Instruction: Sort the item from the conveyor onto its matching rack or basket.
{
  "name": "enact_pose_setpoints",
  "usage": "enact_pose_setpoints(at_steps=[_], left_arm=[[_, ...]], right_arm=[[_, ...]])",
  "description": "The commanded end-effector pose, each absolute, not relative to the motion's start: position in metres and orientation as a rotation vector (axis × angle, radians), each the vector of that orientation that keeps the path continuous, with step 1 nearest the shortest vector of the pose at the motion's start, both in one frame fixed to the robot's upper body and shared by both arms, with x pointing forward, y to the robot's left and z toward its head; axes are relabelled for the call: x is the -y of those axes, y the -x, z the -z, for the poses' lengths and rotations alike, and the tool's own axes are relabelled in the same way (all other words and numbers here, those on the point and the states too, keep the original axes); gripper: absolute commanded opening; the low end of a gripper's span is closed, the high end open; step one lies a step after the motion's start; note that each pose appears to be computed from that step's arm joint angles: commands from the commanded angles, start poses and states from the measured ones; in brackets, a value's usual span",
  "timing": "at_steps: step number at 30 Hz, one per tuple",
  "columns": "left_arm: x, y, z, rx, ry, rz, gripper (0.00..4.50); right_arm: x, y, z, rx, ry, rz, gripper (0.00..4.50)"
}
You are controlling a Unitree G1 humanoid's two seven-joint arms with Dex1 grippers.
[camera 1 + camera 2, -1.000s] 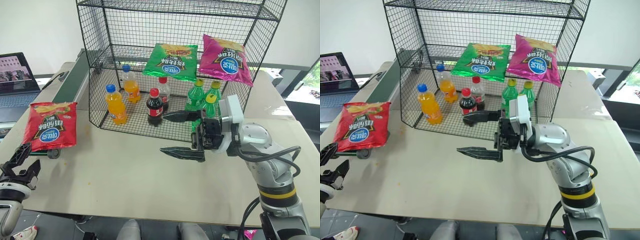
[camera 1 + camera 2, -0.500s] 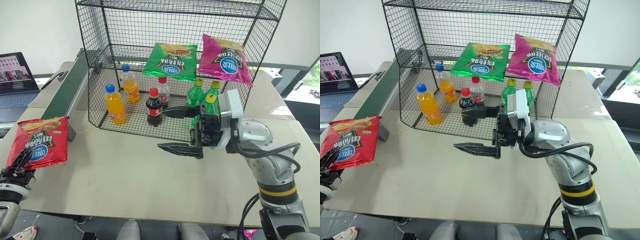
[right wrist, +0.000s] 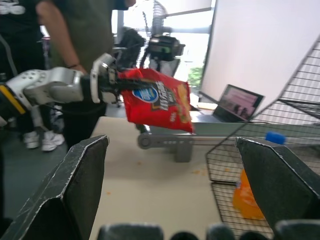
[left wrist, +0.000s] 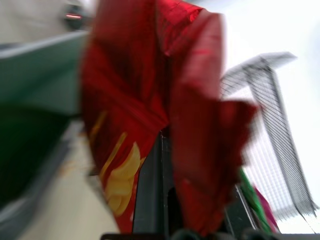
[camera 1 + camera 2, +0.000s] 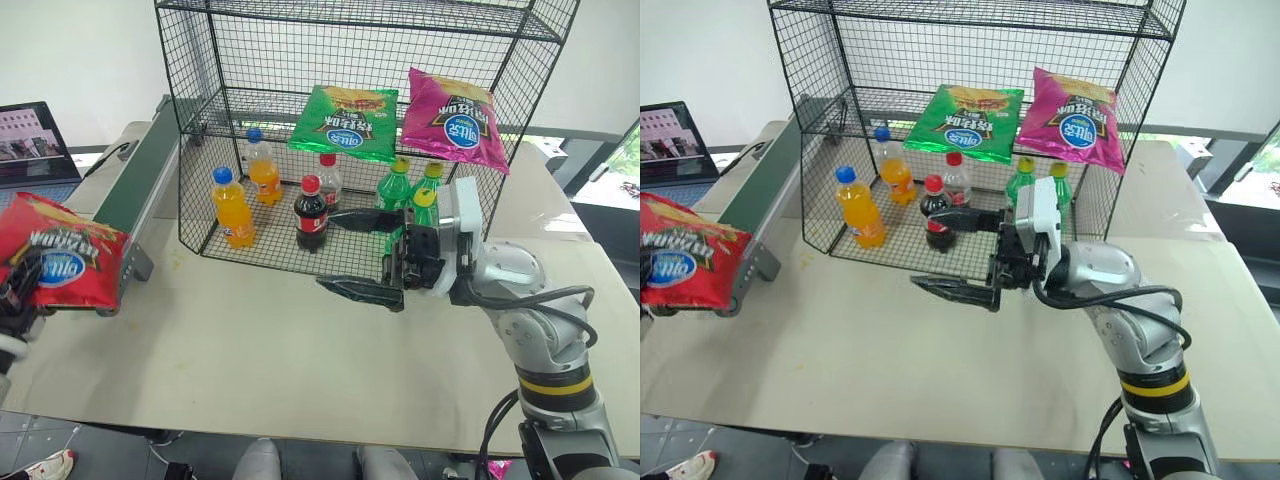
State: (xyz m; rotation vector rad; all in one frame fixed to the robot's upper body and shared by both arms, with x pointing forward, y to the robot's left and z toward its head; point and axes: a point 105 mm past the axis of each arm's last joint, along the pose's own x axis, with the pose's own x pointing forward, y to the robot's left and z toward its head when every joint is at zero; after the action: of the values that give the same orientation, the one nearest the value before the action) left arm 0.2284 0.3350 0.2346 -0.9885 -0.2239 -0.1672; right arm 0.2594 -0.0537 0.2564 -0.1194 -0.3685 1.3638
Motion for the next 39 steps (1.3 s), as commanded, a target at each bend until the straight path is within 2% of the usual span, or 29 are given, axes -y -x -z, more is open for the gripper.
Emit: enact_pose_setpoints(at_steps=[1,9,13,16,21,26,35,39], left_arm=[[-0.287,-0.231,-0.279,0.223,0.817,0.451,0.06],[-0.221,-0.25,-0.322,0.174,0.686,0.829,0.06],[-0.2,-0.264,-0.347,0.202,0.721,0.964,0.06],[-0.195,-0.278,-0.354,0.196,0.804,1.003,0.06],[-0.207,-0.316,-0.321,0.098,1.033,0.944,0.06],[-0.222,-0.35,-0.303,0.094,1.194,0.831,0.06],[-0.229,-0.375,-0.315,0.151,1.332,0.723,0.06],[-0.204,-0.391,-0.323,0.168,1.291,0.685,0.06]], right_arm=[[0.063,-0.262,-0.275,0.44,0.132,-1.236,4.5],[0.071,-0.259,-0.289,0.498,0.124,-1.111,4.5],[0.076,-0.256,-0.301,0.578,0.147,-1.028,4.5],[0.078,-0.254,-0.305,0.612,0.161,-0.987,4.5],[0.084,-0.252,-0.303,0.618,0.173,-0.915,4.5],[0.086,-0.25,-0.302,0.618,0.184,-0.889,4.5],[0.088,-0.247,-0.308,0.649,0.212,-0.855,4.5],[0.086,-0.251,-0.322,0.724,0.24,-0.806,4.5]])
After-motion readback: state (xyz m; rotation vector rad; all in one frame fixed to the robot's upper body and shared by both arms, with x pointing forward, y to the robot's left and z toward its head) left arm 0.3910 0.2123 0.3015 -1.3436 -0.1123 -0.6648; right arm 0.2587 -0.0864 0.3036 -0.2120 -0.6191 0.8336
